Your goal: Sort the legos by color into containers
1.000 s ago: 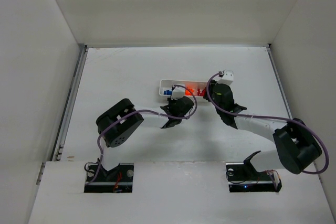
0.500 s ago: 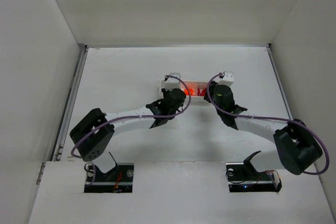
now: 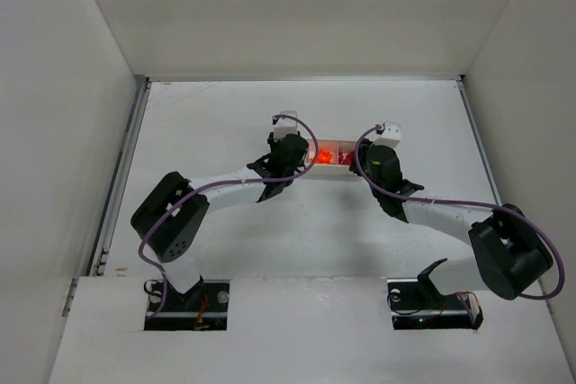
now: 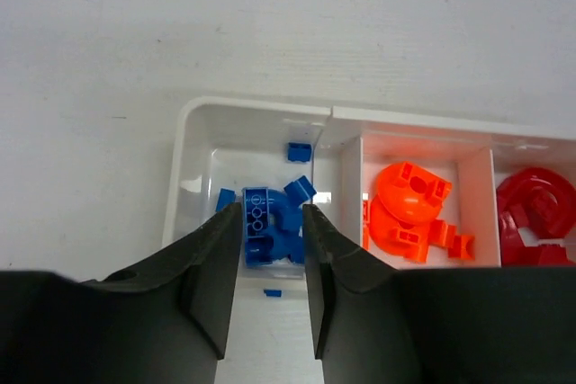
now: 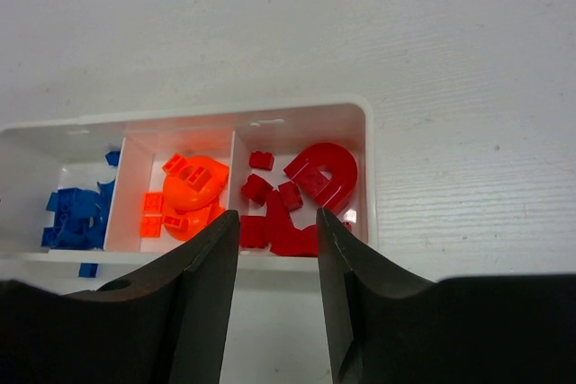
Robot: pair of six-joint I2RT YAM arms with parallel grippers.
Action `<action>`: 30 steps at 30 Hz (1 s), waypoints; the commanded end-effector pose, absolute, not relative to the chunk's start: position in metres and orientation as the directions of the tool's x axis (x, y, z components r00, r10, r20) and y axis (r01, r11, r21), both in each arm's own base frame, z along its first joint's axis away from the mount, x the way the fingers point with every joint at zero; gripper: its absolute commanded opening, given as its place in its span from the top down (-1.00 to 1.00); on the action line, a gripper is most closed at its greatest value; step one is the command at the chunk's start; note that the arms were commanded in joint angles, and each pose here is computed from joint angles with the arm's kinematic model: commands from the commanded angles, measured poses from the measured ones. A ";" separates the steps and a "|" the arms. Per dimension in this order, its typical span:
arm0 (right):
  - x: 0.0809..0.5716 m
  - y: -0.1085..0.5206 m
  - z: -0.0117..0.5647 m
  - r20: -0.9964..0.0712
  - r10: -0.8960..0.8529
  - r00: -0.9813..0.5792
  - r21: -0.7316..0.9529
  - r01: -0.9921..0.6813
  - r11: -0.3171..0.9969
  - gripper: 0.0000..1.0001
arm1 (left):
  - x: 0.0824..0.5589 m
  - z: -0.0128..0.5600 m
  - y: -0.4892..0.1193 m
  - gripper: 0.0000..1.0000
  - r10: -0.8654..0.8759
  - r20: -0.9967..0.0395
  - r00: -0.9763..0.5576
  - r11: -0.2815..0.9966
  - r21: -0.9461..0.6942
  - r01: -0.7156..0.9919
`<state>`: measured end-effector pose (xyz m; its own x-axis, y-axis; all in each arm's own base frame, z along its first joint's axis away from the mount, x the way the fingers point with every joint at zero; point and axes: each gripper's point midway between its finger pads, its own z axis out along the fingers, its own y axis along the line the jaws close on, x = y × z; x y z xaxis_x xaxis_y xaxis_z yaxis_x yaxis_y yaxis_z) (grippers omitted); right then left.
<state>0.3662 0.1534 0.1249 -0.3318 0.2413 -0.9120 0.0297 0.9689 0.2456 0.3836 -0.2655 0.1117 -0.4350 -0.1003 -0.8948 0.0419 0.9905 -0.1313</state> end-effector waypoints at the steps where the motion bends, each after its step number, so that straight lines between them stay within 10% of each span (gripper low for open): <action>1: 0.370 0.160 0.143 -0.918 0.280 -0.280 0.291 0.004 0.957 0.10 | 0.361 0.137 -0.268 0.45 -0.125 -0.912 -0.390 0.980 -0.174 0.094; 11: 0.371 0.161 0.141 -0.917 0.279 -0.285 0.289 0.006 0.957 0.10 | 0.303 0.087 -0.242 0.53 -0.104 -0.884 -0.455 0.982 -0.164 0.094; 30: 0.372 0.161 0.143 -0.919 0.275 -0.281 0.286 0.003 0.958 0.10 | 0.335 0.028 -0.276 0.43 -0.031 -0.872 -0.489 0.990 -0.092 0.102</action>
